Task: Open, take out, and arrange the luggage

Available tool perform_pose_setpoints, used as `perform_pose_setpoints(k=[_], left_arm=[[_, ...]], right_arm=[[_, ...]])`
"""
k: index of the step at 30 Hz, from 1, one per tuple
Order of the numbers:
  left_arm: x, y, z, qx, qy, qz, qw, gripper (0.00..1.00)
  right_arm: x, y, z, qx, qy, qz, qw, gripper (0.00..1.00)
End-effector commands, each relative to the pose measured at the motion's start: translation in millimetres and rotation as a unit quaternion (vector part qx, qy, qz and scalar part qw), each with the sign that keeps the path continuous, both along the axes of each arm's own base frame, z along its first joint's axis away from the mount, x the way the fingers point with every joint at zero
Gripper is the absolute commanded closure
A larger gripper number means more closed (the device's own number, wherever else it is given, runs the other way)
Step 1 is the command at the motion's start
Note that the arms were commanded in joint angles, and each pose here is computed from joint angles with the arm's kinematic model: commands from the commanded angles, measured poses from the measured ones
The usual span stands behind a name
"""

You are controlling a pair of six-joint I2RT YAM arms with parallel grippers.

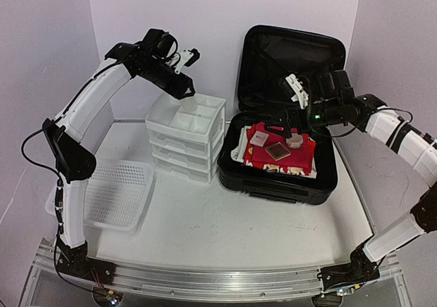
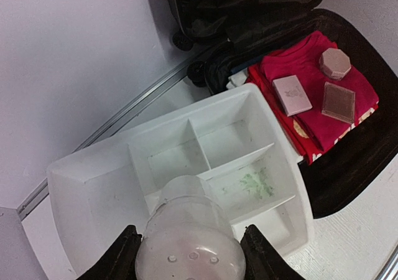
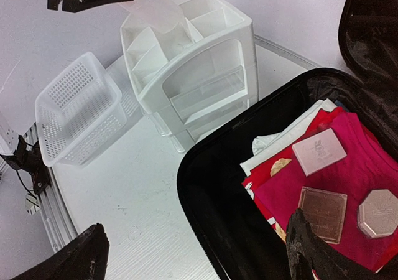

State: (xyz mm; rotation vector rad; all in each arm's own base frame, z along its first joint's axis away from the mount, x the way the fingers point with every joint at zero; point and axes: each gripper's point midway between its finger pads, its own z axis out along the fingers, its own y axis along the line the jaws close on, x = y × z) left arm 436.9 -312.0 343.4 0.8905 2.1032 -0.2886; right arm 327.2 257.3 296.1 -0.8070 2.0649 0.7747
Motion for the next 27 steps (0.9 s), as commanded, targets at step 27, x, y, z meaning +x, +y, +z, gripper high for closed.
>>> perform_pose_setpoints(k=[27], left_arm=[[-118, -36, 85, -0.254, 0.134, -0.168, 0.943, 0.79]], right_arm=[[16, 158, 28, 0.073, -0.232, 0.272, 0.931, 0.02]])
